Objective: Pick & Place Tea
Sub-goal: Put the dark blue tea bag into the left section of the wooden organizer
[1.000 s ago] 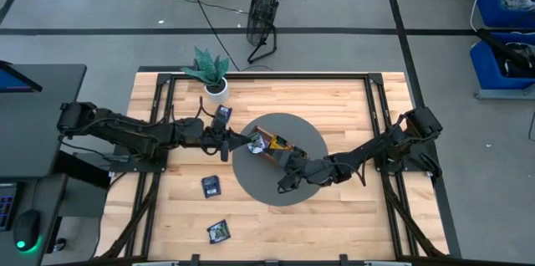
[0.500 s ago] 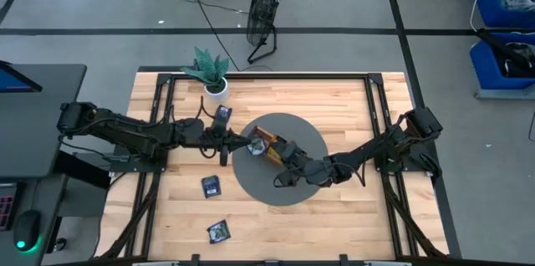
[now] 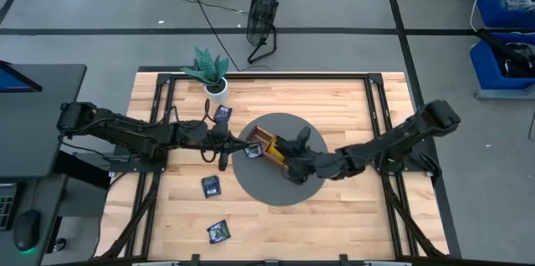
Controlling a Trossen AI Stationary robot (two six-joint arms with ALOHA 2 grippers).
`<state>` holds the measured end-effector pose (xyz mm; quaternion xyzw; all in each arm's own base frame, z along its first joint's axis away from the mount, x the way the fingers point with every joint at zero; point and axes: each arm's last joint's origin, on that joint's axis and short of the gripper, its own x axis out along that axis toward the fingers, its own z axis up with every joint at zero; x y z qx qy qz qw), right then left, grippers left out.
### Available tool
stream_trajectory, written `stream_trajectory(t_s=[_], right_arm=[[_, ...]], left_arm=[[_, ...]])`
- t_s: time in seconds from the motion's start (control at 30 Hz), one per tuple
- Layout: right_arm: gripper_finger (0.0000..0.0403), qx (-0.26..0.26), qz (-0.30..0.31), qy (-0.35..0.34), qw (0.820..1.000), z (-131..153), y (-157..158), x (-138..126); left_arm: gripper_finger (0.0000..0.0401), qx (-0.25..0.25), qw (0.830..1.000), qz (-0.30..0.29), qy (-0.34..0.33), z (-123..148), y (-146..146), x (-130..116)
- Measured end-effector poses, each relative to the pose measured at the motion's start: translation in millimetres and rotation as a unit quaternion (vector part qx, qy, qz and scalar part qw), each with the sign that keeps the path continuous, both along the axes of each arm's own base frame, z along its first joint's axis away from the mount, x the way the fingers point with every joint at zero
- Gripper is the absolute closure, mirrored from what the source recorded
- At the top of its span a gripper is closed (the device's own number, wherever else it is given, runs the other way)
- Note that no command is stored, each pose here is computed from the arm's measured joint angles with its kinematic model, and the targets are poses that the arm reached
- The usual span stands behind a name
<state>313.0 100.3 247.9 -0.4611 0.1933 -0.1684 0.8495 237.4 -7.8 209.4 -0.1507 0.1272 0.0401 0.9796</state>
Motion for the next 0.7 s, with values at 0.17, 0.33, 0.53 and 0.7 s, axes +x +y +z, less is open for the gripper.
stream_trajectory(t_s=[0.17, 0.33, 0.53, 0.7], right_arm=[[0.033, 0.163, 0.041, -0.043, 0.985, 14, -15, -7], [0.033, 0.26, 0.06, -0.059, 0.962, 16, -26, -5], [0.0308, 0.36, 0.061, -0.065, 0.929, 13, -42, -1], [0.0246, 0.446, 0.055, -0.08, 0.89, 13, -55, 2]], left_arm=[[0.04, 0.048, 0.999, -0.013, 0.015, -3, 0, -1], [0.04, 0.082, 0.996, -0.022, 0.017, -3, 0, -1], [0.04, 0.114, 0.993, -0.032, 0.026, -4, 0, -1], [0.04, 0.137, 0.989, -0.039, 0.028, -4, 0, -1]])
